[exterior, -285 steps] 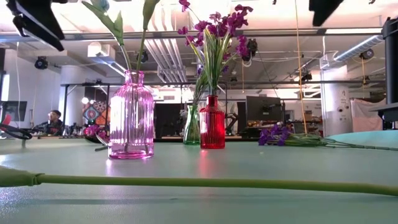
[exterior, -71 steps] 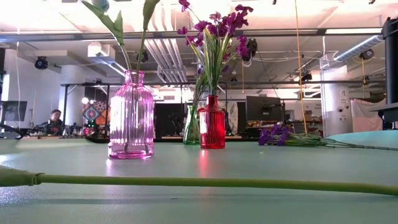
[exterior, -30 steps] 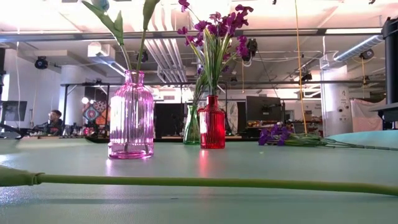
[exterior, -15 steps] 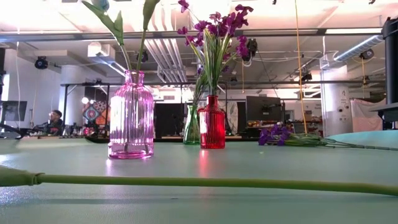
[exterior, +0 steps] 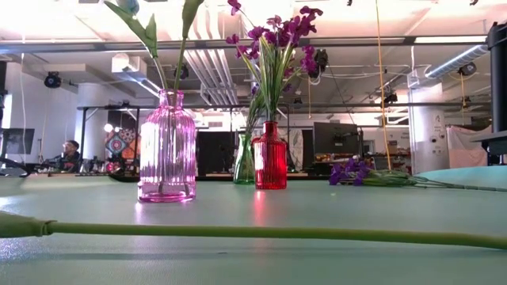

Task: Sort flowers into vase by color
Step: Put the pink flower into the red vase

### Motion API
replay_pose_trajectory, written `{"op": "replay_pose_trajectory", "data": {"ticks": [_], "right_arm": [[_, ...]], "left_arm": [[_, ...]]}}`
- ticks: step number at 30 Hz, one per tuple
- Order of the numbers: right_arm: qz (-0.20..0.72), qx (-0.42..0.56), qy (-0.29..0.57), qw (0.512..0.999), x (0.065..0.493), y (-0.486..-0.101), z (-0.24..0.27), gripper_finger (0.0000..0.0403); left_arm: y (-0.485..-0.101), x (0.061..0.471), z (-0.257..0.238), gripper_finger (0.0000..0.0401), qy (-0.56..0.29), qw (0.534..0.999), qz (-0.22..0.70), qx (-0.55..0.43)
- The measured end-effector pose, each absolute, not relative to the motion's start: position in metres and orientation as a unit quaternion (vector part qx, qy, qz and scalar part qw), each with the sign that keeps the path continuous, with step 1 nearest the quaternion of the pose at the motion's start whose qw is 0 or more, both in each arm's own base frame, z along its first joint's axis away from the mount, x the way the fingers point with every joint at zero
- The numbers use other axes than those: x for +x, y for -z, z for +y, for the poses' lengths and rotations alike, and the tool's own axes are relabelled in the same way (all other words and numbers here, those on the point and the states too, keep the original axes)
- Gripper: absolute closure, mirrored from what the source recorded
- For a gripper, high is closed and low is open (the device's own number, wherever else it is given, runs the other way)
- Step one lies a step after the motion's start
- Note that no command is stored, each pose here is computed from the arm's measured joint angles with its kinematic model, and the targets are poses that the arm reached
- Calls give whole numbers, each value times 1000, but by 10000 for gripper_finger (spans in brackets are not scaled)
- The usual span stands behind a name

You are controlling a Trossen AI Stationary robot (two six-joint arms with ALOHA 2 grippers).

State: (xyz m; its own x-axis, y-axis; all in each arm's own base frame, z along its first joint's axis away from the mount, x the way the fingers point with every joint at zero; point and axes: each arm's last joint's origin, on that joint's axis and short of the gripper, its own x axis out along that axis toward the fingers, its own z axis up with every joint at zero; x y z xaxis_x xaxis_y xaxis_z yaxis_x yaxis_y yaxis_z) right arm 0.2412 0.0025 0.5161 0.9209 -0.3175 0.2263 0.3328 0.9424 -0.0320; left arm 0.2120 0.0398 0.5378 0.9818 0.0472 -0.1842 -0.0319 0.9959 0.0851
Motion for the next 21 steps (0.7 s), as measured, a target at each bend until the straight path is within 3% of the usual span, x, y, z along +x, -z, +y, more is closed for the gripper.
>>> {"op": "replay_pose_trajectory", "data": {"ticks": [5,12,21], "right_arm": [[-61,-48,244,967,224,-513,-3,375],[-50,-42,249,966,206,-496,-4,375],[-61,-17,280,958,197,-421,-6,375]], "left_arm": [[-544,167,37,192,-147,974,160,59],[-520,130,30,193,-153,976,153,19],[-448,119,28,194,-158,980,120,16]]}}
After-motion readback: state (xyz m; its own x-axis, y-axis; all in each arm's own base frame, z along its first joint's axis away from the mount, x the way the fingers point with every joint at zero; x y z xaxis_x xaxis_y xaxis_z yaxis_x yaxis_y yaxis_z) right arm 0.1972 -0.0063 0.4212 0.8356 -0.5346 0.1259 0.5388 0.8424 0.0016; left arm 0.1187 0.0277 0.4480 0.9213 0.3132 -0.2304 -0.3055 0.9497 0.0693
